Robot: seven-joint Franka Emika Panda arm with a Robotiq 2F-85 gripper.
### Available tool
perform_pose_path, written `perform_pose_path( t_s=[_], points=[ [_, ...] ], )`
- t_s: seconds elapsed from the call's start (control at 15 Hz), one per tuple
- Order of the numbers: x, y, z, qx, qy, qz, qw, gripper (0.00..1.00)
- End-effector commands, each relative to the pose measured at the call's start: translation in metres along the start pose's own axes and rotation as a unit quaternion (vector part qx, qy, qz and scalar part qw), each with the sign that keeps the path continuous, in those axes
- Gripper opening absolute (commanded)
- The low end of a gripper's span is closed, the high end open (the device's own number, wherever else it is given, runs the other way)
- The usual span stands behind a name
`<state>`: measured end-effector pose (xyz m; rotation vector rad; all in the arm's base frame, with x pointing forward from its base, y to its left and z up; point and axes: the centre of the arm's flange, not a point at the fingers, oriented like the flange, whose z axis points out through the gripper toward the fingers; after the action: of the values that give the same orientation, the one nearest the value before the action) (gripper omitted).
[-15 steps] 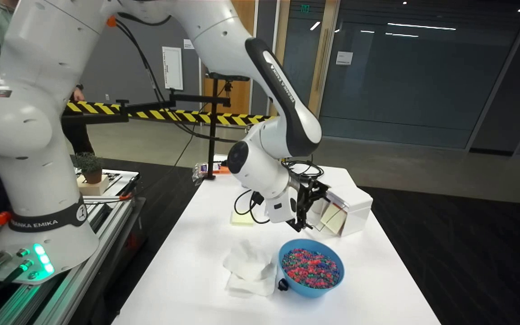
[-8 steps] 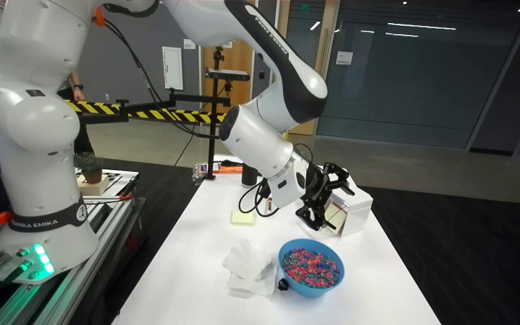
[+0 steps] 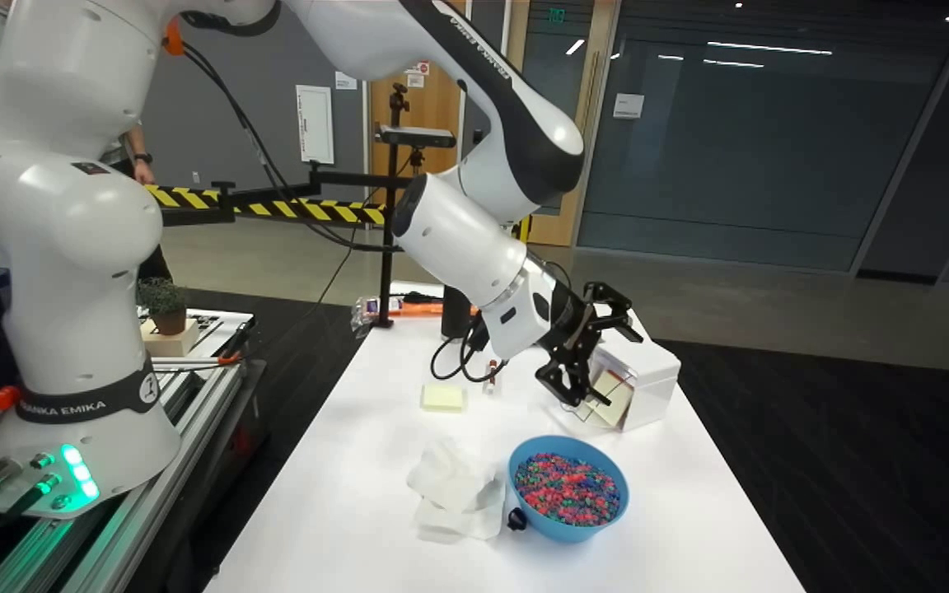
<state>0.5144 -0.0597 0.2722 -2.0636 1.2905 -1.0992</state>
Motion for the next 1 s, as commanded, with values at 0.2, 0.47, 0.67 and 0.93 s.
perform_pose_path(
  t_s=[0.2, 0.47, 0.67, 0.93],
  points=[
    [0.001, 0.000, 0.000, 0.000, 0.001, 0.000, 1.0000, 1.00],
    [0.001, 0.000, 0.000, 0.000, 0.001, 0.000, 1.0000, 1.00],
    [-0.003, -0.004, 0.001, 0.058, -0.024, 0.060, 0.9962, 1.00],
    [0.004, -0.015, 0.009, 0.070, -0.028, 0.055, 0.9956, 1.00]
  ],
)
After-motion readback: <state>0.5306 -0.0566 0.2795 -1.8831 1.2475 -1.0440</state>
